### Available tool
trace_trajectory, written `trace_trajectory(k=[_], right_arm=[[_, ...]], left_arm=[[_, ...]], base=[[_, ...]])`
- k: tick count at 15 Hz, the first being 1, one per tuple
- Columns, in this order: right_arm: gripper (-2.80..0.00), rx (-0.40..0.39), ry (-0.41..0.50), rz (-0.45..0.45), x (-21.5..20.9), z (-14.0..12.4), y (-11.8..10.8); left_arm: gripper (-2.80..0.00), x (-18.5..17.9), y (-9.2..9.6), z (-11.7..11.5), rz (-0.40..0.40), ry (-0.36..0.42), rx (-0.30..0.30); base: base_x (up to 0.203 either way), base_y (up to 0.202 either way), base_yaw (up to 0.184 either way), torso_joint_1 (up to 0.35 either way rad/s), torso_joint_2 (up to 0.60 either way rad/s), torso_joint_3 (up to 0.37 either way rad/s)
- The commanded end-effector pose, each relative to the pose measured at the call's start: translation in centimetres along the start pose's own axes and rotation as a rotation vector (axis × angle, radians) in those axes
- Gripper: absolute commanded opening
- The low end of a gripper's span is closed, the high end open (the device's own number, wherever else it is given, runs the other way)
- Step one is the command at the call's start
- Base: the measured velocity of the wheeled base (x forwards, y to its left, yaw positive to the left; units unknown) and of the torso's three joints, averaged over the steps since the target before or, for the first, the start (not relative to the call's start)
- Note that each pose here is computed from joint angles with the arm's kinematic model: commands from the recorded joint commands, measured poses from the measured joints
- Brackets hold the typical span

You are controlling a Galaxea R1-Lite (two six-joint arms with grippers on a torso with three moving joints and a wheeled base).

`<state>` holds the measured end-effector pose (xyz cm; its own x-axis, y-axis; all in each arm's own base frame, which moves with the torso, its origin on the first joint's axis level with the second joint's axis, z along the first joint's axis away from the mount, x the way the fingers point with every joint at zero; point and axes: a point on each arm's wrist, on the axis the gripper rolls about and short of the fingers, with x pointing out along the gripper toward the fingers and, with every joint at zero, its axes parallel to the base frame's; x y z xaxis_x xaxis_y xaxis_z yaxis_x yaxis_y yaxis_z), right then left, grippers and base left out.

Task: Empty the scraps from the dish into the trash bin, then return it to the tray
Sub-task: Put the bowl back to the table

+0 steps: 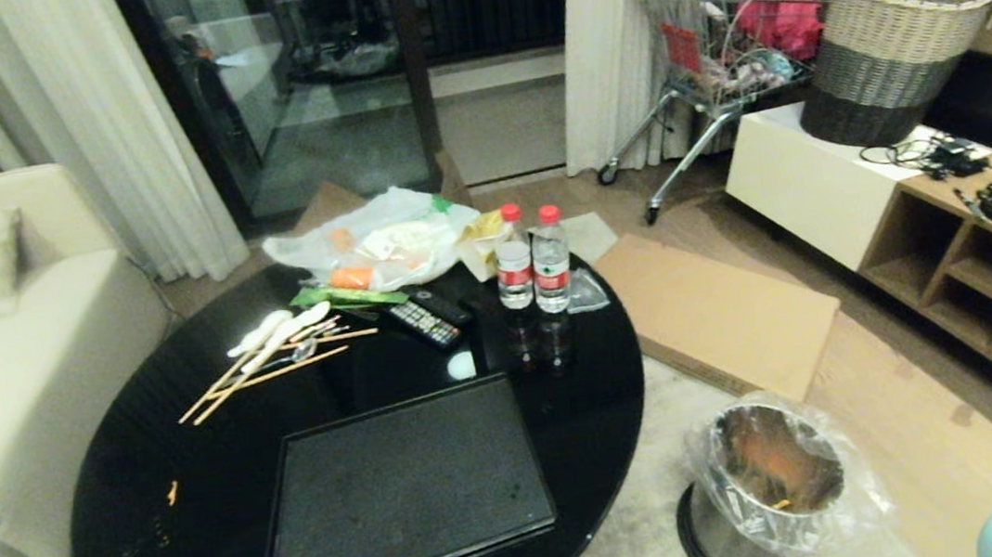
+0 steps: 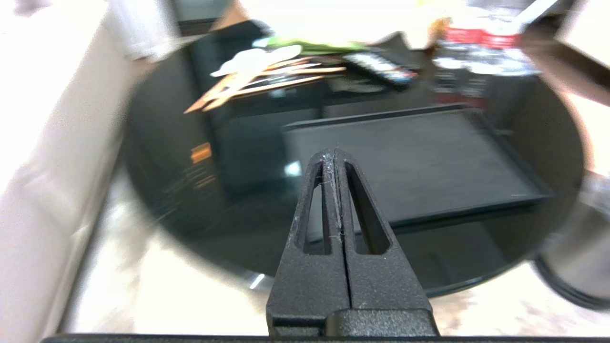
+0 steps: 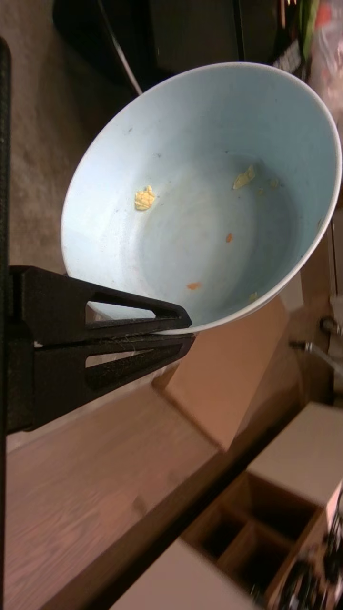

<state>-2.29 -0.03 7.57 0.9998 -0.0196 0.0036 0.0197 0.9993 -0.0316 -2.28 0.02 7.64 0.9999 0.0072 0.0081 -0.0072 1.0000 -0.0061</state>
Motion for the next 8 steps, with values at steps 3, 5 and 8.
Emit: trace_trajectory(k=[3,5,8], right_arm=[[-2.80,-0.001,0.001,0.000,0.01,0.01,0.00],[-2.80,0.012,-0.001,0.000,0.01,0.03,0.00],[-2.80,0.024,-0.001,0.000,0.01,0.03,-0.01]], left_arm=[[-2.80,0.00,0.00,0.01,0.000,-0.001,0.000],[-2.80,0.00,0.00,0.01,0.000,-0.001,0.000],[-2.80,0.00,0.00,0.01,0.000,-0.001,-0.001]], base=[[0.000,-0.008,0.161,0.002,0.00,0.001],[-0.001,-0.003,0.107,0.004,0.00,0.003],[0.000,0.000,0.000,0.000,0.00,0.000]])
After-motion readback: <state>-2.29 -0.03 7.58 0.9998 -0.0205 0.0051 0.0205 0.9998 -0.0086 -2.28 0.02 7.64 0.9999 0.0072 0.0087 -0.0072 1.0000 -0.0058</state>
